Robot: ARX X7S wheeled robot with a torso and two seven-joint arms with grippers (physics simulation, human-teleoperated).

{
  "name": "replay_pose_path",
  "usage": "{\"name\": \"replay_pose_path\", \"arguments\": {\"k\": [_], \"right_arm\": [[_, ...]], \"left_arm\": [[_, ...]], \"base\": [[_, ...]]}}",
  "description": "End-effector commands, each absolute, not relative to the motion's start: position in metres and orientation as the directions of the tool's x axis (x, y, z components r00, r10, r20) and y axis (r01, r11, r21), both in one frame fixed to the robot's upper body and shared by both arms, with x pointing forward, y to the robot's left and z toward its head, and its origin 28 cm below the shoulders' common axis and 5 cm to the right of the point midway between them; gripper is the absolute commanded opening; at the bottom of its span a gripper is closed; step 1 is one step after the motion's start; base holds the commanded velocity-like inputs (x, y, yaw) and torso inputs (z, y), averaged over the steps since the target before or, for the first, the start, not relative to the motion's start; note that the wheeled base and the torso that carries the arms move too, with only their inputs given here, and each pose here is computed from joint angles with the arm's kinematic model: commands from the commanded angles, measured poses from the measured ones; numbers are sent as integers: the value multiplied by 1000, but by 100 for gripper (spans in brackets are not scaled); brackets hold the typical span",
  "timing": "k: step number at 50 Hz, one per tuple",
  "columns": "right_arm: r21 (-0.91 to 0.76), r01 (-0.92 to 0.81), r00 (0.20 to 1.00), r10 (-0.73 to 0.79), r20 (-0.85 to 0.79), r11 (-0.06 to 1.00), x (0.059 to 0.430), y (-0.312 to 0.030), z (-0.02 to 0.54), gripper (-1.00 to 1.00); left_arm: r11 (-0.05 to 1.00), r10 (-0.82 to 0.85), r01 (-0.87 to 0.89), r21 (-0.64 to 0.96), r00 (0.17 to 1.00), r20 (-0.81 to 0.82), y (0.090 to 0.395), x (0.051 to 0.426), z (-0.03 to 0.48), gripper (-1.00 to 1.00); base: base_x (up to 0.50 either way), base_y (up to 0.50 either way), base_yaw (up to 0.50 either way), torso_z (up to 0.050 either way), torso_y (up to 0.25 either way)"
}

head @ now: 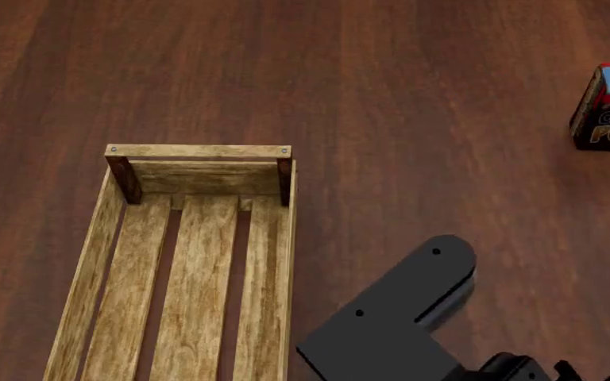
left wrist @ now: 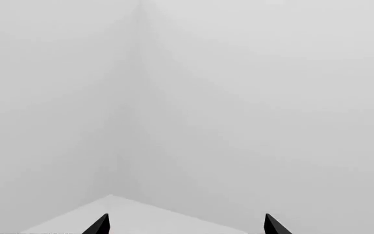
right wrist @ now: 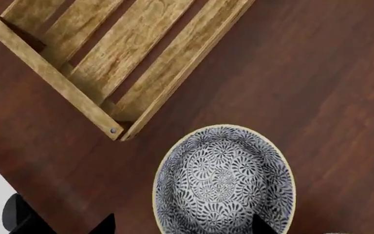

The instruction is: Stack the left bowl on the right bowl and place them in the tray.

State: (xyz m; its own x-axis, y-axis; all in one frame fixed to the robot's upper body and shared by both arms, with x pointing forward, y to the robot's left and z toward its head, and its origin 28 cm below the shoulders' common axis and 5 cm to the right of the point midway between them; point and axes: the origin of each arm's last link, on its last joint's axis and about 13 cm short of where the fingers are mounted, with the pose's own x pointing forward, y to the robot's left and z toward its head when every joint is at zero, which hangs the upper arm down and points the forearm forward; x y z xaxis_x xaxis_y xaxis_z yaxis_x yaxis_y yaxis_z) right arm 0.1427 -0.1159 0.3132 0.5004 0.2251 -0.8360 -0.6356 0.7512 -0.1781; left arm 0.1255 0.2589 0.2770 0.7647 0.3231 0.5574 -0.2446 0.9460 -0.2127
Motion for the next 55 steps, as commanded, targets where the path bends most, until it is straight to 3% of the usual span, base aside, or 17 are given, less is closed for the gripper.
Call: {"name": "replay_pose_path", "arguments": {"k": [1,23,55], "right_arm": [[-222,-707,452,187,-872,672,165,-100,306,100],[-161,-795,365,249,-897,585,191,-85,280,100],[-79,-801,254,218,-942,594,186,-97,239,100]], "left_arm": [[945,326,-247,-215,765,555,260,124,276,100],[943,329,-243,-226,770,547,261,127,271,100],[943,330,-243,-228,779,534,261,131,265,100]], "base": [[0,0,0,0,0],[0,0,0,0,0],[0,0,0,0,0]]}}
